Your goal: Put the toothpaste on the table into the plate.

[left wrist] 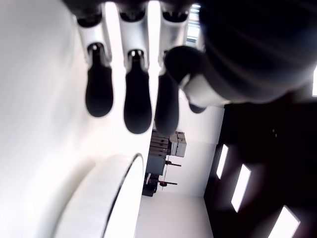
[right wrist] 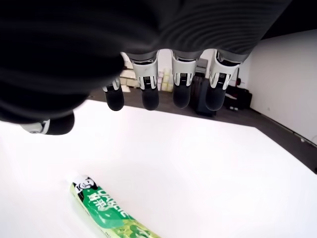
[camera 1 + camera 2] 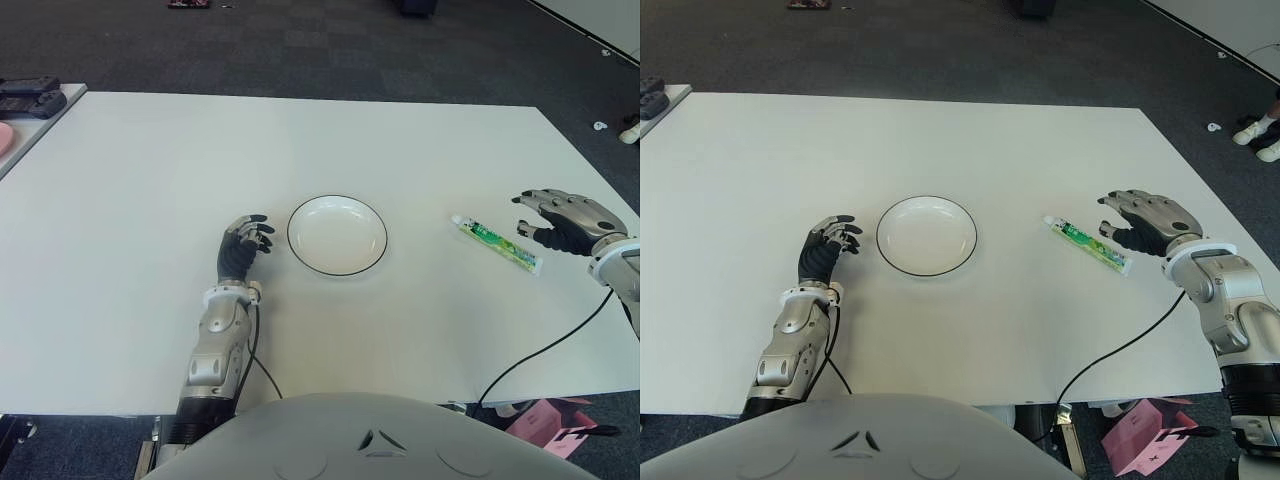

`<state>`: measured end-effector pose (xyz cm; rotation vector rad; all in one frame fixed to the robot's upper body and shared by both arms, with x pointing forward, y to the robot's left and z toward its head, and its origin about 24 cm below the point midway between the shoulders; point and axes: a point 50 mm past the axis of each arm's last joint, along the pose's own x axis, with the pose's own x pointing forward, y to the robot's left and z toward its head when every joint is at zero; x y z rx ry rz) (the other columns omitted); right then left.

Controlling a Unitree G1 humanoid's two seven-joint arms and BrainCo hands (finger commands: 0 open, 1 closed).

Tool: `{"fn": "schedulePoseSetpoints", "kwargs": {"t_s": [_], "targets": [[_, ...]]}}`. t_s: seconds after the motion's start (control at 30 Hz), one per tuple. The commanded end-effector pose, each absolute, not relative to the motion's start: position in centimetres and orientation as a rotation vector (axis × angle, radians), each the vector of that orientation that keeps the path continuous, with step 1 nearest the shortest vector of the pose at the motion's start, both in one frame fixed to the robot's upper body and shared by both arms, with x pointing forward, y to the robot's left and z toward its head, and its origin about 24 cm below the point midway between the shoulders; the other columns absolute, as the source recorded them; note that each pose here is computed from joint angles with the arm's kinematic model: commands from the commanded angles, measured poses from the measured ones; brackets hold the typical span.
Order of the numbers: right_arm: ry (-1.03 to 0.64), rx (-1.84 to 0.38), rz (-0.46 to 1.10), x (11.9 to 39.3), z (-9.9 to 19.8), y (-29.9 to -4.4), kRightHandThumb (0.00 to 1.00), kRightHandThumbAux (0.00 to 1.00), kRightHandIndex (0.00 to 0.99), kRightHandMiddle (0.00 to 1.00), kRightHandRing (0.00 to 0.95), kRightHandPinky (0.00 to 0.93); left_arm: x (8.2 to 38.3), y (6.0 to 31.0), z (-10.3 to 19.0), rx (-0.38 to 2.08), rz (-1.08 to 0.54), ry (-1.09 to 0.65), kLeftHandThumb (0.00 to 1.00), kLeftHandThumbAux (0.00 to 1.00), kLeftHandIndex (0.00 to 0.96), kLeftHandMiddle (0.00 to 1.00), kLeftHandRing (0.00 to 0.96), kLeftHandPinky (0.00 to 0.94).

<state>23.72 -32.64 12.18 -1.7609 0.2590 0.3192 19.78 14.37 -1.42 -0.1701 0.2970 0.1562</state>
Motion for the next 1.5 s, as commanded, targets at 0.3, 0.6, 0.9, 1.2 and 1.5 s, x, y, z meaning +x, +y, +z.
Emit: {"fn": "schedulePoseSetpoints", "kwargs": {"t_s": [0.3, 0.6, 0.9, 1.2, 1.5], "targets": [[0.295, -1.768, 0.402, 25.4, 11.7, -33.0, 0.637, 0.115, 0.0, 0.0, 0.0, 0.0, 17.3, 13.8, -4.3, -0.191, 0.202, 0.495, 0.832, 0.682, 0.392, 0.508, 0.613, 0.597], [0.305, -1.767, 0.414, 26.2, 11.1, -33.3, 0.631, 0.104, 0.0, 0.0, 0.0, 0.0, 17.2, 13.8, -4.2, -0.182, 0.204, 0.498, 0.833, 0.681, 0.392, 0.517, 0.623, 0.601], [0.315, -1.773, 0.434, 27.3, 9.9, -33.3, 0.621, 0.084, 0.0, 0.0, 0.0, 0.0, 17.1, 14.0, -4.3, -0.176, 0.21, 0.494, 0.833, 0.681, 0.393, 0.518, 0.626, 0.608], [0.31, -1.778, 0.451, 27.3, 9.8, -33.4, 0.616, 0.077, 0.0, 0.0, 0.0, 0.0, 16.9, 14.0, -4.4, -0.148, 0.222, 0.494, 0.831, 0.683, 0.387, 0.52, 0.633, 0.604], [0.309, -1.778, 0.452, 27.2, 9.8, -33.6, 0.616, 0.077, 0.0, 0.0, 0.0, 0.0, 16.6, 14.1, -4.3, -0.183, 0.233, 0.492, 0.832, 0.681, 0.392, 0.513, 0.617, 0.592]]}}
